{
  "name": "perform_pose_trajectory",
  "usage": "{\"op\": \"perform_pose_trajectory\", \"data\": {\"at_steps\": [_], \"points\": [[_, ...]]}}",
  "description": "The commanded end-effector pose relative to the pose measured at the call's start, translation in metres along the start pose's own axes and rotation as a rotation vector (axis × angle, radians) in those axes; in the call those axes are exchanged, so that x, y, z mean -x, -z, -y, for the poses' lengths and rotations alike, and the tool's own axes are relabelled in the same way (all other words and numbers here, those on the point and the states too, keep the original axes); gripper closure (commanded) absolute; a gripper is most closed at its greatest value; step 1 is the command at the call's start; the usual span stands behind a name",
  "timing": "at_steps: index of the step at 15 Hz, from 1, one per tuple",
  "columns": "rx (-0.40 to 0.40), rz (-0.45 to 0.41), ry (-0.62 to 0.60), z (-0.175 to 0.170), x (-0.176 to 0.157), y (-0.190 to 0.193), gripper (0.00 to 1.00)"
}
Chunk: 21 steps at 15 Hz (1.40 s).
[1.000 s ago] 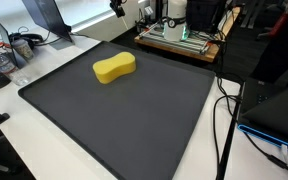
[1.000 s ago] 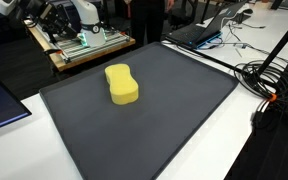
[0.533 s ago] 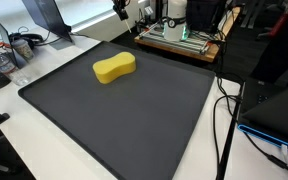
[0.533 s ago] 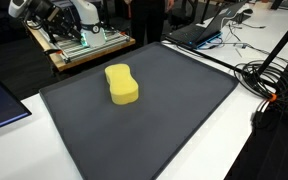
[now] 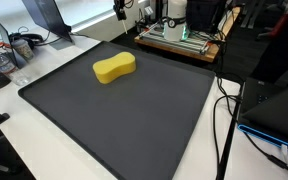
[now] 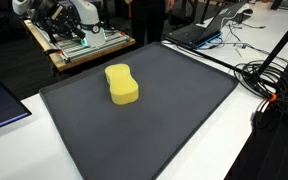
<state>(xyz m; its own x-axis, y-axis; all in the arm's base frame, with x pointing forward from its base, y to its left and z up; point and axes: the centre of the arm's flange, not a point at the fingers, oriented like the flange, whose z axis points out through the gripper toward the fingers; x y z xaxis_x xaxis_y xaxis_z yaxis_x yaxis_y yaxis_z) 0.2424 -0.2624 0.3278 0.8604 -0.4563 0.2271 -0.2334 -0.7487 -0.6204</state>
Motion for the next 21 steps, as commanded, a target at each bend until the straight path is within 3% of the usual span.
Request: {"op": "perform_pose_trajectory", "data": {"at_steps": [1,7,11,12,15,16,17,21], "points": [[0.010,-0.069,0.043,0.043,0.039,-0.027,0.97],[-0.017,0.024,0.261,0.081,0.042,-0.038,0.97],[-0.018,0.063,0.494,0.109,0.038,-0.044,0.97],[0.004,0.068,0.402,0.081,-0.028,-0.034,0.87],[-0.002,0.083,0.467,0.096,-0.028,-0.036,0.87],[-0.002,0.082,0.473,0.096,-0.028,-0.035,0.97],[0.076,0.057,0.541,0.097,-0.023,-0.042,0.97],[0.229,0.007,0.708,0.125,-0.014,-0.060,0.97]]}}
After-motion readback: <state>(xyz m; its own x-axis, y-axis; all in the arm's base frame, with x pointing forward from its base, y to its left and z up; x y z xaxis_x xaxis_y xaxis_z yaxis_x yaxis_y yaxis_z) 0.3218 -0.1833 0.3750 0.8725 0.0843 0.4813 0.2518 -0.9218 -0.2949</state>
